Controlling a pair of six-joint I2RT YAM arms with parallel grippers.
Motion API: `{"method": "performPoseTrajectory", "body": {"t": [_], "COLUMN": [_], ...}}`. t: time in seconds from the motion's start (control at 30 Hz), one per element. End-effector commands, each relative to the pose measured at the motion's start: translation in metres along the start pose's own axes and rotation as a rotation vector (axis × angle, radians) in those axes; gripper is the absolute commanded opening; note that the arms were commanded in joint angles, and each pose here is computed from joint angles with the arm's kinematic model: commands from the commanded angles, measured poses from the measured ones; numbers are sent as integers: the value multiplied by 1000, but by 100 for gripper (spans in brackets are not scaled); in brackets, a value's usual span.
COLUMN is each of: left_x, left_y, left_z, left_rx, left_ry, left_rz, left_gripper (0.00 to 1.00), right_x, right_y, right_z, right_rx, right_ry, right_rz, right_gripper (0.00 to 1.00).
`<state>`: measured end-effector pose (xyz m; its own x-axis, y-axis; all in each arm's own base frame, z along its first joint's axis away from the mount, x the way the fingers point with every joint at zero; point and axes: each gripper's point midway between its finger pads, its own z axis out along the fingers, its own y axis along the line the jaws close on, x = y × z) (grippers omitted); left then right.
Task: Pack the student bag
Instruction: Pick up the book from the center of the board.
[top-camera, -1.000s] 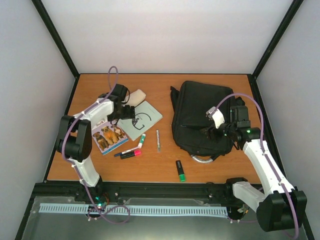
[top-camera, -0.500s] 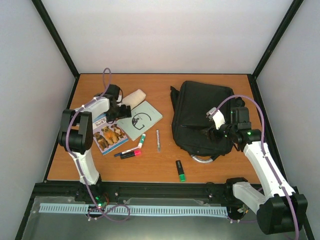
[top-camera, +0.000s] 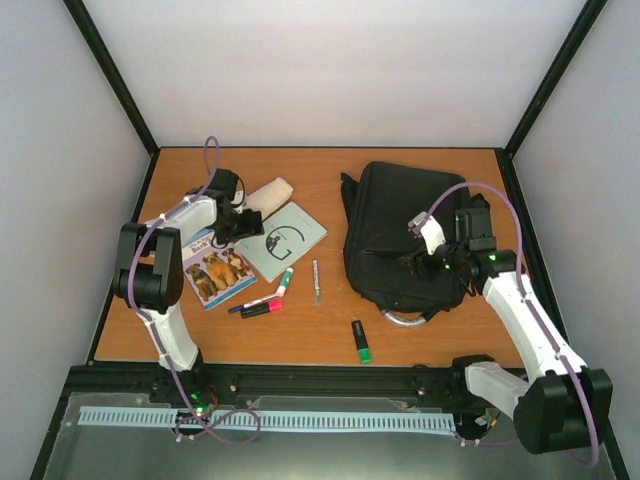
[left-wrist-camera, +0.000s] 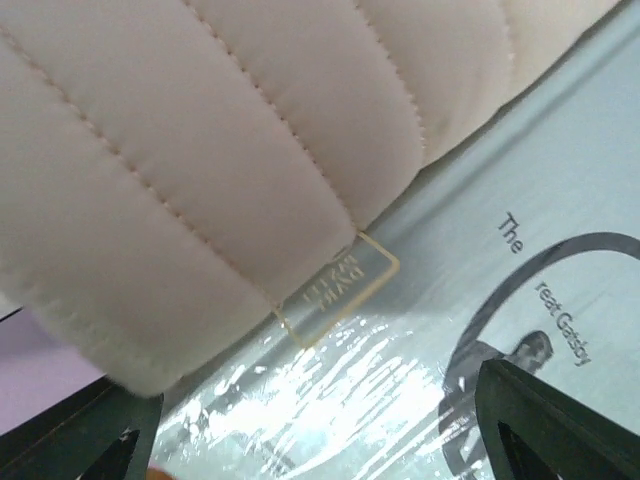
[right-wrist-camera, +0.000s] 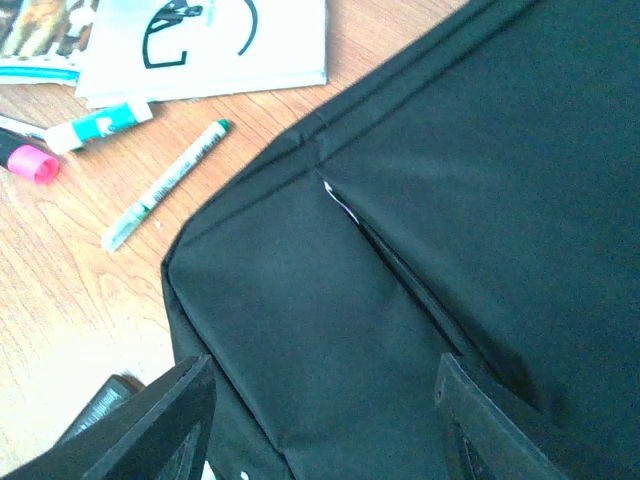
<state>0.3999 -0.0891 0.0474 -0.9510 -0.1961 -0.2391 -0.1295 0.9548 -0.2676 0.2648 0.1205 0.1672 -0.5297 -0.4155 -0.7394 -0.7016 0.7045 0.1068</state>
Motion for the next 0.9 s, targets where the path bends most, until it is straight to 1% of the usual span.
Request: {"method": "performPoseTrajectory", "body": {"t": [0.0,0.13,0.2,0.3,0.37,0.5,0.7,0.87], "left_x": [4,16,13,-7,-14,-11,-3,5], "left_y": [-1,-20,-15,-7,-8,-9,-4,1], "left_z": [-24,-24,-26,-40,-40,-18,-9,3], "left_rx": [-13,98,58,-18,-28,-15,-1,-11], "left_ry": [-33,10,-16,-99,-99,-45,-70,-60], "left_rz": [-2,-36,-41,-42,-41,-54,-70,-84], "left_gripper": [88,87,84,86,87,87,88,88], "right_x": [-24,-41,-53,-67,-72,-69,-57,-56], "right_y": [11,19,25,32,36,42,51,63], "right_z": [7,27,35,47,54,73,114,141], "right_rx": [-70,-154,-183,-190,-200,-220,-258,-289], "right_ry": [-6,39,43,47,59,96,183,231], "right_rz": [-1,46,30,-10,-22,1,33,27], "right_gripper": [62,61,61,61,61,61,62,63]}}
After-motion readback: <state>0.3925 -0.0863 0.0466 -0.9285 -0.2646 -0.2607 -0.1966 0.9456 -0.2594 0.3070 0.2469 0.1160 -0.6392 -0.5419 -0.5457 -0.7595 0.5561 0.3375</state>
